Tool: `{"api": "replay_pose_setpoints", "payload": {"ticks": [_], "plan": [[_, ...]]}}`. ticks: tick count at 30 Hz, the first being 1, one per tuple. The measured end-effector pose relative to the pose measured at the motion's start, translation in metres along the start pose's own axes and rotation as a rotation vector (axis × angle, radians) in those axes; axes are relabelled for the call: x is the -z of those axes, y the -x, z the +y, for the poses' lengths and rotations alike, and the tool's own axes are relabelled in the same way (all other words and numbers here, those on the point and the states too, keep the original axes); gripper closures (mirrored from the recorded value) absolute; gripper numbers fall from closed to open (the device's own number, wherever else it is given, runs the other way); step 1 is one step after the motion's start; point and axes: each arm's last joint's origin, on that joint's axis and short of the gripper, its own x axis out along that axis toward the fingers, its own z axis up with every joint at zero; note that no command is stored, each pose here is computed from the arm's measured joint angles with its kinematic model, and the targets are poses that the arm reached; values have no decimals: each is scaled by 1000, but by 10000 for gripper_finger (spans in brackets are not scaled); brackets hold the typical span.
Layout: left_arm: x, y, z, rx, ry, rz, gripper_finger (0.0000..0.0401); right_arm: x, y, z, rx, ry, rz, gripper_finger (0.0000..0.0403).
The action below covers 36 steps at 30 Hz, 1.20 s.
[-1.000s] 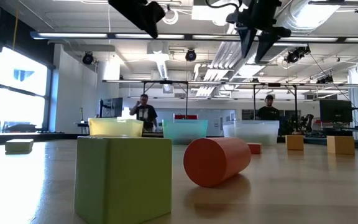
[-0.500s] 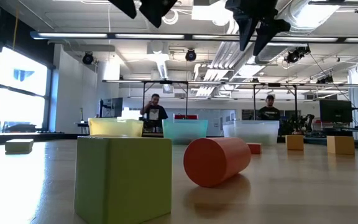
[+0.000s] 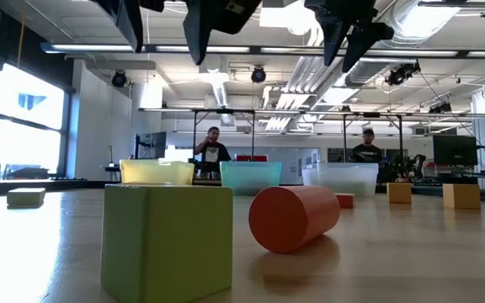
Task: Sort & place blocks by color
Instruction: Put the yellow block into the yellow bin
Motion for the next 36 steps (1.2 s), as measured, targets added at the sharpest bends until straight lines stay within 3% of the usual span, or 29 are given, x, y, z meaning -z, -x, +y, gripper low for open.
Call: {"api": "replay_pose_setpoints", "payload": {"ticks": [19,36], "plan": [[-12,-83,-8,79,-52,101,192,0,0,0,-1,0,3,187],[-16,-89,-13,44,-90,124,192,0,0,0,-2,1,3,187]]}}
